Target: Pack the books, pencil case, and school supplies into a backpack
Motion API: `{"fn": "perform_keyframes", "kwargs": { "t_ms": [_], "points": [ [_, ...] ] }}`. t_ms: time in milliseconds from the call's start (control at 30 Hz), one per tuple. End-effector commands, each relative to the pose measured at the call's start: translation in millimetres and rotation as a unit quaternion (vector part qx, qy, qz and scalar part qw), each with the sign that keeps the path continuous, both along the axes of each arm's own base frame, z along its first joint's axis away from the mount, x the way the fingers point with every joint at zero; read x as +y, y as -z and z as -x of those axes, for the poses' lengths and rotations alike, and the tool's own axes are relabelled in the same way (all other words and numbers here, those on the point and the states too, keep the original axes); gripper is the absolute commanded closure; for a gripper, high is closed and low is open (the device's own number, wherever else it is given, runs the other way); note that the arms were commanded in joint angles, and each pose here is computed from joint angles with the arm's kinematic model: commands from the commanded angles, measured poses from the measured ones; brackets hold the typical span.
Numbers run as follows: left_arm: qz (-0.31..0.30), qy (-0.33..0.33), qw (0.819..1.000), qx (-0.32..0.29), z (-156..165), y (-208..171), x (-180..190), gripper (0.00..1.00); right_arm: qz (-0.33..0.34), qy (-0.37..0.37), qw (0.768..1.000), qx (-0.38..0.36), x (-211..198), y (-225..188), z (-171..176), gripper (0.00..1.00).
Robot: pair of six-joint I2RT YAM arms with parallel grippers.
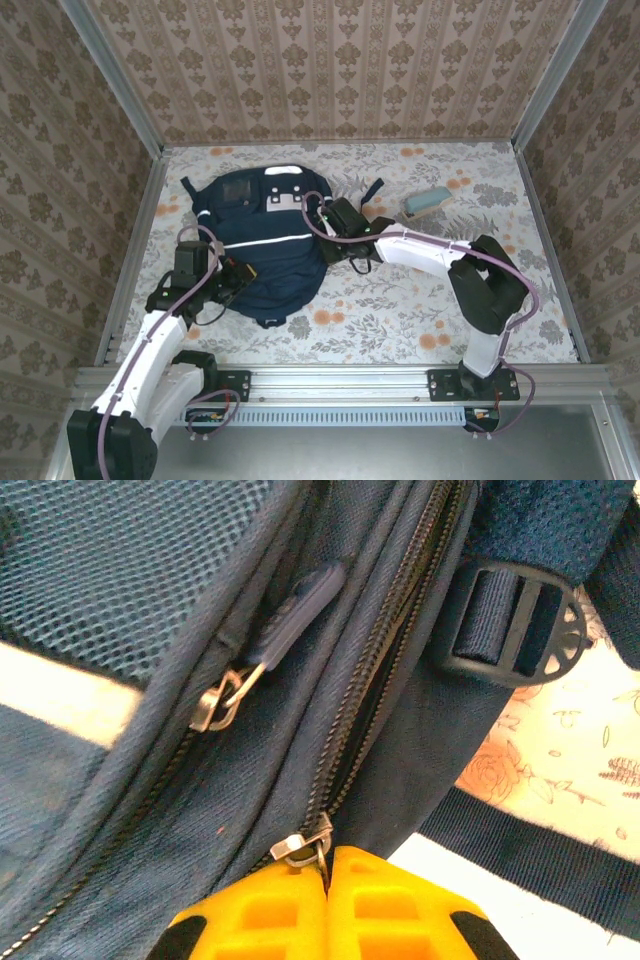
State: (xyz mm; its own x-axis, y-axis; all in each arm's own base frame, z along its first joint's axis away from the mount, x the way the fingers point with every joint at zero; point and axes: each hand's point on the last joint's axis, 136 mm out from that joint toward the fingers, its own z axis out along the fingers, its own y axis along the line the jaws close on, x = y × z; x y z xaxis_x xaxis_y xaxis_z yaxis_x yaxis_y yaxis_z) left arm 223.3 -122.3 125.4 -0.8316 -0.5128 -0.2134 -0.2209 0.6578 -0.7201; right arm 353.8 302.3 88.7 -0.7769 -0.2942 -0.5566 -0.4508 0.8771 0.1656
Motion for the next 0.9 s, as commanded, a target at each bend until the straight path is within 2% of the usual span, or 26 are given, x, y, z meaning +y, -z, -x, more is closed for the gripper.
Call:
{"fn": "perform_keyframes", "kwargs": {
  "t_ms": [0, 167, 333, 433, 600, 767, 867],
  "points": [
    [-0.029, 0.058, 0.998, 0.024, 22.7, 5.4, 0.2, 1.0, 0.051, 0.063, 0.996, -0.038, -47.6, -2.1, -48.4, 1.0],
    [-0.031, 0.066, 0.997, 0.019, 20.9, 4.5, -0.3, 1.0, 0.039, 0.019, 0.998, -0.044, -39.2, -7.4, -42.6, 1.0],
    [-0.037, 0.072, 0.997, 0.019, 19.7, 7.7, 0.2, 1.0, 0.045, 0.02, 0.998, -0.048, -42.7, -21.0, -48.3, 1.0],
    [-0.039, 0.076, 0.996, 0.008, 16.0, 4.6, -0.2, 1.0, 0.002, 0.0, 1.0, -0.022, -32.5, -18.7, -29.0, 1.0],
    [-0.055, 0.076, 0.996, -0.001, 7.7, 4.5, 3.3, 1.0, -0.055, -0.042, 0.997, 0.026, -24.1, -2.4, 23.2, 1.0],
    [-0.067, 0.062, 0.996, -0.006, -6.1, 5.3, 9.5, 1.0, -0.077, -0.076, 0.994, 0.035, -17.0, -6.6, 64.9, 1.0],
    [-0.068, 0.049, 0.996, -0.012, -16.6, 2.3, 13.6, 1.0, -0.091, -0.089, 0.991, 0.033, -8.2, -11.0, 78.7, 1.0]
  ]
}}
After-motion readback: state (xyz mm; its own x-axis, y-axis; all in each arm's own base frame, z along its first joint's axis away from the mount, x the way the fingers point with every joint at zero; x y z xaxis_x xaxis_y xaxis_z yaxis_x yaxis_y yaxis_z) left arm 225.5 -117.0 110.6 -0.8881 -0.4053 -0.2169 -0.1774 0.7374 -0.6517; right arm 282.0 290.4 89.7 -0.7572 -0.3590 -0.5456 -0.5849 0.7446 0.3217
